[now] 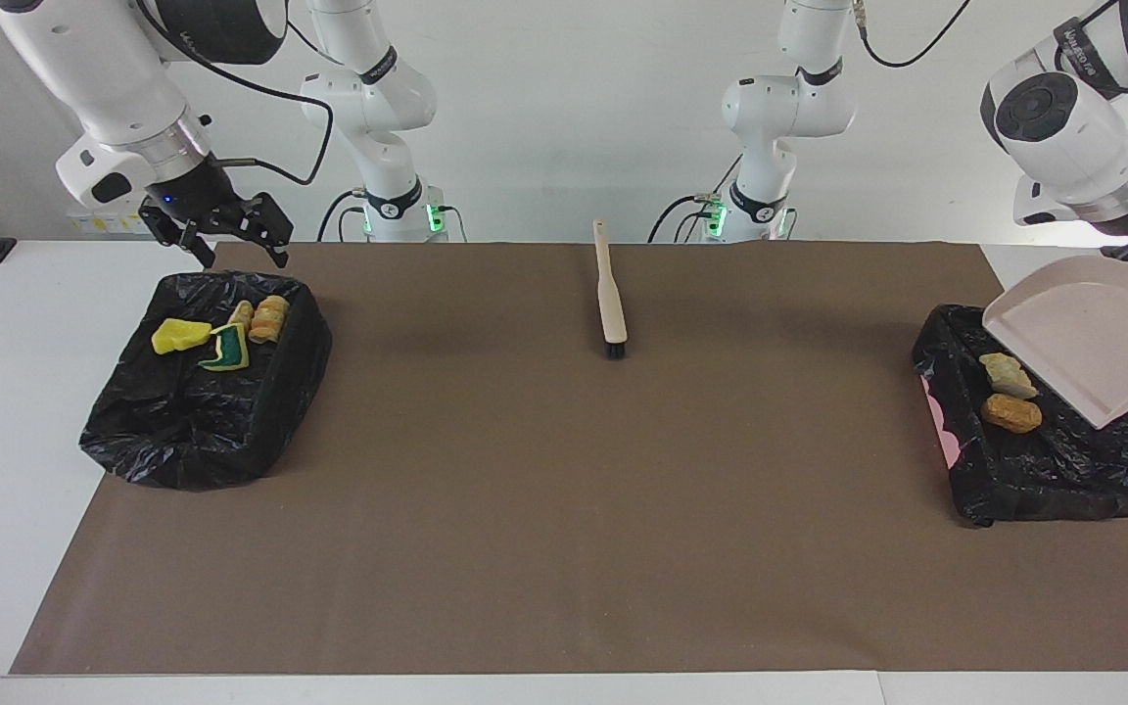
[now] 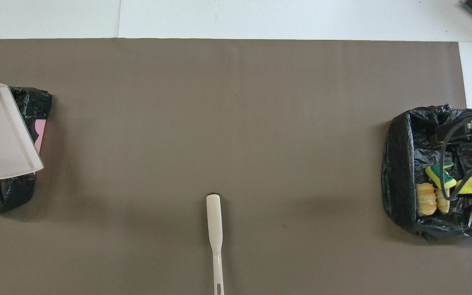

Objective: Sweep and dump trash in bin

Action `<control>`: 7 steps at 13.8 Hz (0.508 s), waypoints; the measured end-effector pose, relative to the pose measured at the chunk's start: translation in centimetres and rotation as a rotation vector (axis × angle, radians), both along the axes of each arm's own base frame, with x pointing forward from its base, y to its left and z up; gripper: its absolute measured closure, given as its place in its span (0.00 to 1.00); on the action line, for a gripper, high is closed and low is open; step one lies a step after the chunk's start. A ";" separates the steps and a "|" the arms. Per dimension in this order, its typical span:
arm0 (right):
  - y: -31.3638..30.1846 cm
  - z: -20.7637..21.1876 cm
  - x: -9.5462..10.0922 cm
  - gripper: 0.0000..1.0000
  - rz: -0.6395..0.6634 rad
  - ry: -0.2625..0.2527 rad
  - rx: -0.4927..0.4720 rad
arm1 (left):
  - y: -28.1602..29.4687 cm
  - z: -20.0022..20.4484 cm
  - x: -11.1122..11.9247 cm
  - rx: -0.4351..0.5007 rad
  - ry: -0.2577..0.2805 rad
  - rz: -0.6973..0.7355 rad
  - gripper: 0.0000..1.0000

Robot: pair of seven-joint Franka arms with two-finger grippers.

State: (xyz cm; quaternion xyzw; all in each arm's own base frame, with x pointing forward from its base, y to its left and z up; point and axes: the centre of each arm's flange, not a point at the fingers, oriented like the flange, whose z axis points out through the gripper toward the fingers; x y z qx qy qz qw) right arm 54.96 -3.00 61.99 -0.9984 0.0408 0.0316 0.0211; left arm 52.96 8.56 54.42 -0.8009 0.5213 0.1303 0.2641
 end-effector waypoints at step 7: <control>-0.4 0.8 1.0 0.00 -0.010 -0.091 -0.007 | -11.9 -4.7 0.1 -0.343 -0.082 0.325 0.69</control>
